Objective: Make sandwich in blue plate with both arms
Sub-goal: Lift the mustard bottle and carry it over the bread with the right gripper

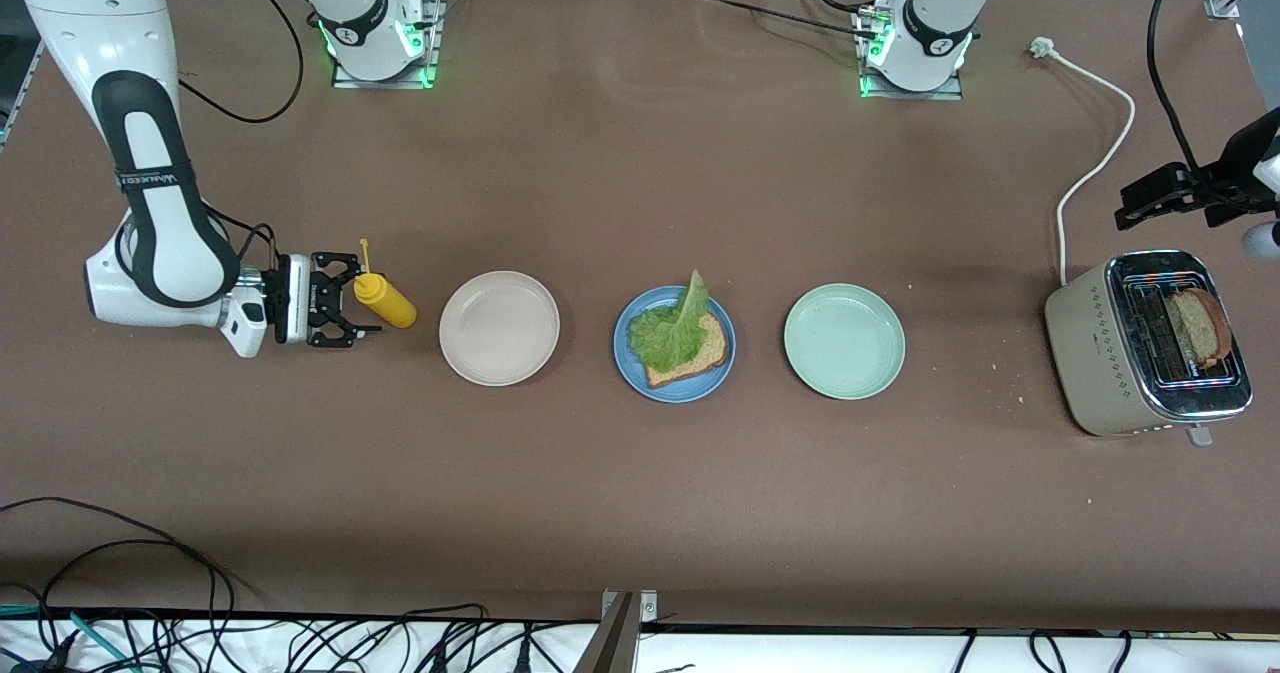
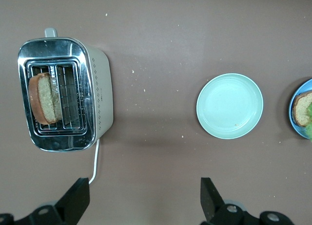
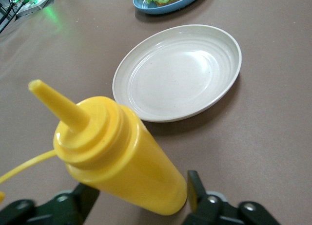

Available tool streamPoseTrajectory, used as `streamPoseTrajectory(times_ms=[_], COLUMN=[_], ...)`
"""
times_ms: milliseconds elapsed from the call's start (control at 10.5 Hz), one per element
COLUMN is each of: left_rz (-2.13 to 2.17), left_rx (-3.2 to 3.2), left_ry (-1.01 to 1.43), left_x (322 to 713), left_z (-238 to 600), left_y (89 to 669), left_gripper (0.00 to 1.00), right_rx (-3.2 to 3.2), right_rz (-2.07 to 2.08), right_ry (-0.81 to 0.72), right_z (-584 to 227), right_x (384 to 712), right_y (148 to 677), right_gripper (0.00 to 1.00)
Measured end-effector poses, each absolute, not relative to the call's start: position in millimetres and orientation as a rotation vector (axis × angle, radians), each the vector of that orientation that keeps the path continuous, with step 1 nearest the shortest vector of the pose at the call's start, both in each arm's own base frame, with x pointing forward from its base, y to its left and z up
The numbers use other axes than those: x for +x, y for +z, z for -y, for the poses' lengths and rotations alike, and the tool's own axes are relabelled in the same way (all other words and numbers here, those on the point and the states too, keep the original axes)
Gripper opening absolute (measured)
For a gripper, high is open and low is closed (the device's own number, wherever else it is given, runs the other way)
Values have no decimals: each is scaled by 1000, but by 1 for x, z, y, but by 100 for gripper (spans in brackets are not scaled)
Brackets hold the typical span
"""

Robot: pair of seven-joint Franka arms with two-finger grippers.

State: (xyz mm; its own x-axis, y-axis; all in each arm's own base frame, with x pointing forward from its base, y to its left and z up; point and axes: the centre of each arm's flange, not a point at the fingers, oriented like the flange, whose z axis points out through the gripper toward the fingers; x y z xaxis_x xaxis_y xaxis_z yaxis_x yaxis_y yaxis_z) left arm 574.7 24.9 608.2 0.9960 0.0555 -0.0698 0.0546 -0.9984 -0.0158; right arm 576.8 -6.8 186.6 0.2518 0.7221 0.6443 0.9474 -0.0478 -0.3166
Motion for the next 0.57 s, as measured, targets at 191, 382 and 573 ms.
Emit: streamPoseTrajectory(times_ms=[191,382,573], left_rz=[86,86,86], left_rx=[-3125,-3125,-3125], left_ry=[110,110,110], left_x=[575,575,575], left_z=[-25,-25,-25], left_y=[608,608,608], left_gripper=[100,100,100], right_rx=[-1818,-1809,-1805], right_rz=[1529,1535,1539], right_ry=[-407,-402,-396], right_z=[3,-3,-12], right_x=[577,577,579], right_y=[187,186,188], right_gripper=[54,33,15])
